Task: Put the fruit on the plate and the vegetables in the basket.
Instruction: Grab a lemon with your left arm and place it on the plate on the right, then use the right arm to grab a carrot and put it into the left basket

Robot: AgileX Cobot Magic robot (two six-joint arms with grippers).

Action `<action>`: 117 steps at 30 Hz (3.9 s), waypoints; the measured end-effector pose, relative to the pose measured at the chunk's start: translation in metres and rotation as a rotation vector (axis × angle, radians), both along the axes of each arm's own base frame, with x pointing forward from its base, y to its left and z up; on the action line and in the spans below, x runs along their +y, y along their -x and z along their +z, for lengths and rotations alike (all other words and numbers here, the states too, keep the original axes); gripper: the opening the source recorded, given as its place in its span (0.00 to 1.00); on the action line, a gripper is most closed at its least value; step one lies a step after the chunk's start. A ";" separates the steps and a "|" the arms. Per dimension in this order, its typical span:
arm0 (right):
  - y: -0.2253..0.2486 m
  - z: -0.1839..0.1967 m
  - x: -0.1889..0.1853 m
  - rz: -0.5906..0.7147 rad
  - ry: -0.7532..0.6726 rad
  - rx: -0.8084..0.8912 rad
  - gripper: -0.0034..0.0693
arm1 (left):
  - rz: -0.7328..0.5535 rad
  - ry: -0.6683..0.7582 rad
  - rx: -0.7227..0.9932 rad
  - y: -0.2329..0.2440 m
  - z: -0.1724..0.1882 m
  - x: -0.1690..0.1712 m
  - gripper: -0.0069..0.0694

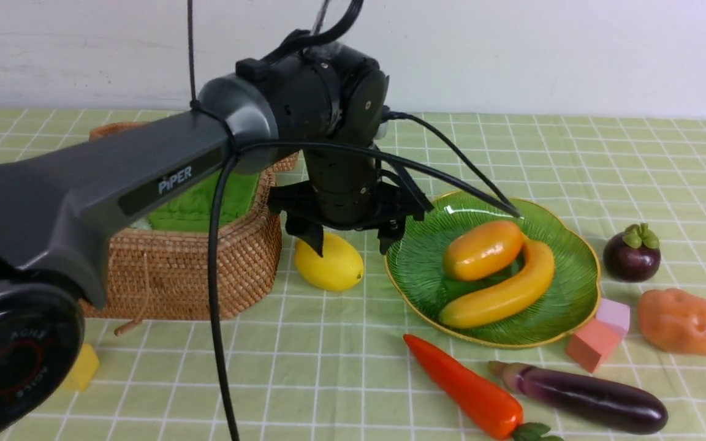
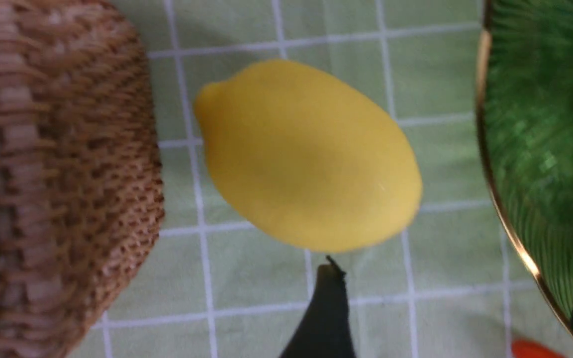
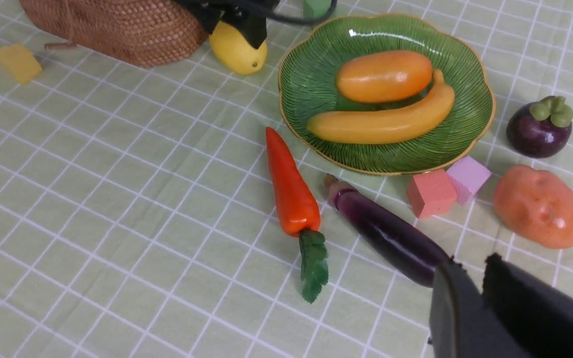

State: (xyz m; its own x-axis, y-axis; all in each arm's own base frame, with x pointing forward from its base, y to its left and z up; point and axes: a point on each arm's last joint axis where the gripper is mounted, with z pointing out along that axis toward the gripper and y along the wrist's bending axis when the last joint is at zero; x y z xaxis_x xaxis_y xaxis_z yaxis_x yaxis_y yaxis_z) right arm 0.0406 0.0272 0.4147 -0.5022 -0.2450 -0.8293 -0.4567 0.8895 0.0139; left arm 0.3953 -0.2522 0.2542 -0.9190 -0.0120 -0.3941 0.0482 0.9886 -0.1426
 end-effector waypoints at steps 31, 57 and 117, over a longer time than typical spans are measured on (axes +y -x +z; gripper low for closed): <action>0.003 0.001 0.009 0.139 0.000 -0.026 0.19 | -0.116 -0.101 -0.095 -0.032 -0.045 0.005 0.87; 0.003 0.001 0.009 0.143 0.002 -0.028 0.20 | -0.275 -0.197 -0.098 -0.035 -0.054 0.002 0.81; -0.020 -0.003 0.016 0.136 0.018 0.031 0.20 | -0.483 0.196 -0.440 0.126 0.242 0.045 0.07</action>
State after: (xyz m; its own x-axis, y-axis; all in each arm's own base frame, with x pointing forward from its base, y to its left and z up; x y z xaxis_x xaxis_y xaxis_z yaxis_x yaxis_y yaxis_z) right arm 0.0604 0.0429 0.4120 -0.4885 -0.3274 -0.8088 -0.5727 0.8196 0.0141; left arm 0.2696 -0.2072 0.4959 -0.5941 0.2500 -0.7646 0.5720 0.7995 -0.1831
